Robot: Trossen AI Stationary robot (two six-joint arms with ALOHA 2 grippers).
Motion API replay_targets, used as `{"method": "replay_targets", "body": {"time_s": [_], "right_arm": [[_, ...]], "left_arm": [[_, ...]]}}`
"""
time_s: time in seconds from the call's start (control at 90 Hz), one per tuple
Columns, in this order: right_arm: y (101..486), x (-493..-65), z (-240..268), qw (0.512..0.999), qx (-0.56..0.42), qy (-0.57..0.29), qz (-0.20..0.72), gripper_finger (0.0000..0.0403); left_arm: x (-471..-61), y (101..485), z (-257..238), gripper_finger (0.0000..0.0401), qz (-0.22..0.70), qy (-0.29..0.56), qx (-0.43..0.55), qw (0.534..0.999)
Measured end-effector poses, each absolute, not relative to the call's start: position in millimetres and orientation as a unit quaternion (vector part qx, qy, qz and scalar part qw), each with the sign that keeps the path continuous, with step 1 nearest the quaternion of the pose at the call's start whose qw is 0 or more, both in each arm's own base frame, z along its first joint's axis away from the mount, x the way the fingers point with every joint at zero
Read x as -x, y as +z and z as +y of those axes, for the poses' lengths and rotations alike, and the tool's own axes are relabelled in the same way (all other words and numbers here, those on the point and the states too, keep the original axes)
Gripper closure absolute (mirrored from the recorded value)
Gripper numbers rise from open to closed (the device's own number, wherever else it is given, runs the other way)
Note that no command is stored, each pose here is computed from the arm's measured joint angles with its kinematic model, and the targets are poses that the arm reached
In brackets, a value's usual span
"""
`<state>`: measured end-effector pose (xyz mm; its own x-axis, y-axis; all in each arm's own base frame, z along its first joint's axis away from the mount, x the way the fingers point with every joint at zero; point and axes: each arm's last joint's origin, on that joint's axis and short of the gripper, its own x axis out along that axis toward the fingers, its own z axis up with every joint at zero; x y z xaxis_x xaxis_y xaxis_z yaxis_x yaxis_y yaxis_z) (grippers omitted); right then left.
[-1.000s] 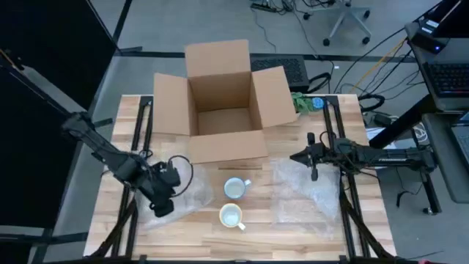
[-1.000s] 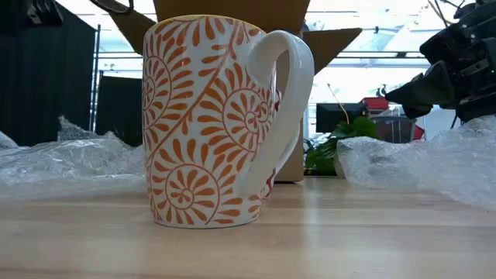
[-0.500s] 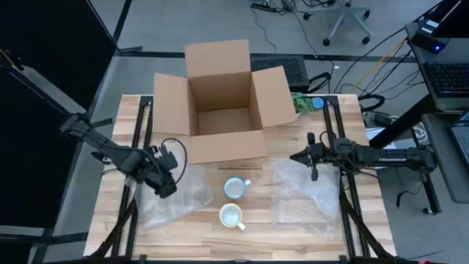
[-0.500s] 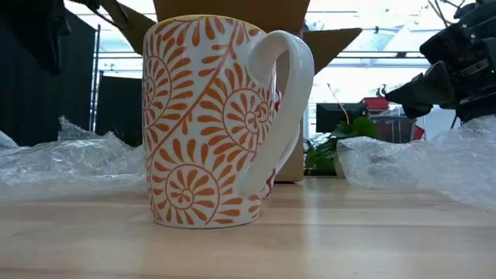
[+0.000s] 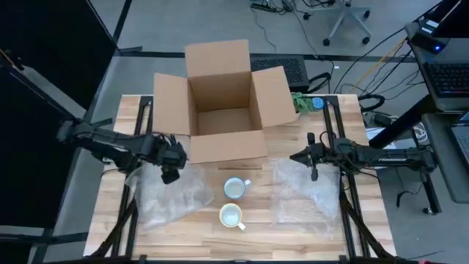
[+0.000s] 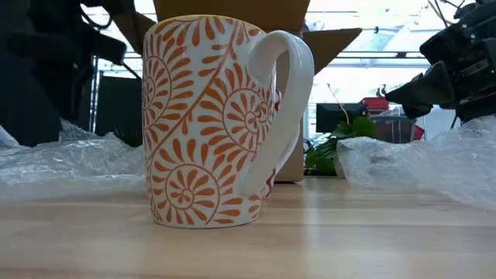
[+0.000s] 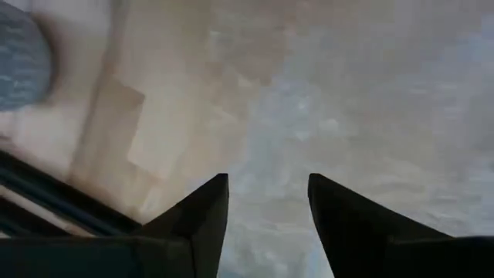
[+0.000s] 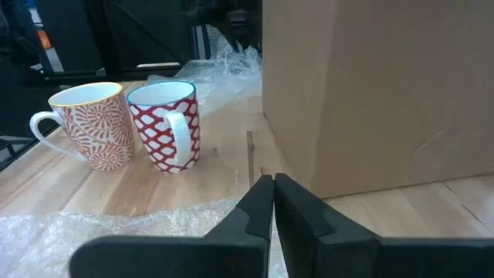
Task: Wrap mug
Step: Wrap the yellow mug with bubble wrap
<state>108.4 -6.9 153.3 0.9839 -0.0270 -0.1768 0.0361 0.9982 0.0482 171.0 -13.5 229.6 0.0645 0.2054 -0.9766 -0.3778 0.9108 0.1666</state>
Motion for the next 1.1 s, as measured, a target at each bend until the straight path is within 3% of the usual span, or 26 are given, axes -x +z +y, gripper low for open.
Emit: {"method": "replay_targets", "body": {"time_s": [0.2, 0.511, 0.611, 0.756, 0.9, 1.1], "right_arm": [[153.2, -108.4, -6.9, 0.996, -0.026, -0.016, 0.089, 0.0403], [153.3, -108.4, -6.9, 0.996, -0.026, -0.016, 0.088, 0.0403], [153.2, -108.4, -6.9, 0.996, -0.026, -0.016, 0.089, 0.0403], [153.2, -108.4, -6.9, 0.996, -0.026, -0.016, 0.089, 0.0403], [153.3, -108.4, -6.9, 0.996, -0.026, -0.016, 0.088, 0.0403], [153.2, -108.4, -6.9, 0.996, -0.026, -0.016, 0.089, 0.0403]], "left_arm": [[-178.9, 214.3, -7.5, 0.0232, 0.659, 0.155, 0.023, 0.736], [-185.0, 184.7, -6.3, 0.0236, 0.704, 0.12, -0.02, 0.7], [-186.0, 182.5, -7.1, 0.0276, 0.709, 0.119, -0.009, 0.695], [-185.8, 182.0, -8.6, 0.0385, 0.713, 0.112, 0.017, 0.692], [-183.9, 194.8, -11.7, 0.0398, 0.718, 0.129, 0.03, 0.683], [-190.0, 241.4, -27.5, 0.0401, 0.687, 0.122, 0.036, 0.715]]}}
